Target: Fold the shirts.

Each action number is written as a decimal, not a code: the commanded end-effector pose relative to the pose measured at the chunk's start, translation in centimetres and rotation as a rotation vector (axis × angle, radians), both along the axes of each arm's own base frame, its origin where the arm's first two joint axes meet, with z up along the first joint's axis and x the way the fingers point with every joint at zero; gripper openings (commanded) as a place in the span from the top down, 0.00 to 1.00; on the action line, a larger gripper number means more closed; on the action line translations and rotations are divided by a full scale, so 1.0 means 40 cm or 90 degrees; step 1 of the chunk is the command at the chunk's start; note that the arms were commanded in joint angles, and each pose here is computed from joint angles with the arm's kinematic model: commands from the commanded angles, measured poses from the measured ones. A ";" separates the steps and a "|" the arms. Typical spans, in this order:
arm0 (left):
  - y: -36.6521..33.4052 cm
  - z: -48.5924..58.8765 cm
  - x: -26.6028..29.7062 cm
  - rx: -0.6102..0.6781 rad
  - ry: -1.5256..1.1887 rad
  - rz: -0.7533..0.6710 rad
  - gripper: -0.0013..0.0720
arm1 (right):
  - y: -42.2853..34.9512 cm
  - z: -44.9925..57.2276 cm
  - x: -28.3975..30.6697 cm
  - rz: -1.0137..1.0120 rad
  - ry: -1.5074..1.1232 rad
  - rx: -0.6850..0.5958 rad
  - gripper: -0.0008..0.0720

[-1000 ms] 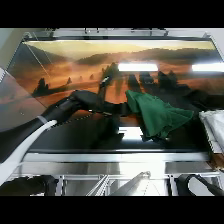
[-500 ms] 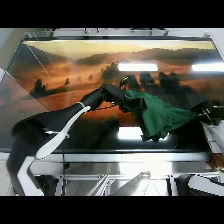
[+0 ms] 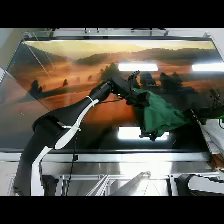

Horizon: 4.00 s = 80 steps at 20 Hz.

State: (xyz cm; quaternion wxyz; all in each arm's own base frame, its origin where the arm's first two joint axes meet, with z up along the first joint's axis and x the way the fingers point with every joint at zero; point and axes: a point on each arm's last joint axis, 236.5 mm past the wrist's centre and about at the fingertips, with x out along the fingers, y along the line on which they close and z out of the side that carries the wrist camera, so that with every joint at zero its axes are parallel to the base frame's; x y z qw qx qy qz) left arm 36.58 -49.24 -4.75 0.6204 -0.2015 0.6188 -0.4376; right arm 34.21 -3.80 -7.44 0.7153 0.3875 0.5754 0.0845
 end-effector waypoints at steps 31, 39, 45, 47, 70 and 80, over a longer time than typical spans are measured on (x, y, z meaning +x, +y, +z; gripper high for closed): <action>1.006 0.112 -0.247 0.080 0.056 0.355 0.01 | 0.453 0.191 0.064 0.294 -0.182 -0.079 0.39; 0.940 -0.050 -0.240 0.041 0.194 0.357 0.04 | 0.538 -0.067 0.041 0.302 -0.026 0.002 0.40; 0.789 -0.115 -0.165 0.083 0.171 0.224 0.05 | 0.629 -0.117 0.009 0.330 -0.006 0.013 0.51; 0.753 -0.114 -0.150 0.088 0.163 0.181 0.70 | 0.652 -0.117 0.020 0.313 -0.011 0.032 0.52; 1.069 0.914 -0.087 0.050 -0.545 0.418 0.97 | 0.266 1.193 -0.108 0.018 -0.835 -0.171 0.96; 1.054 0.782 0.041 0.030 -0.448 0.399 0.96 | 0.284 0.972 0.081 0.078 -0.674 -0.056 0.96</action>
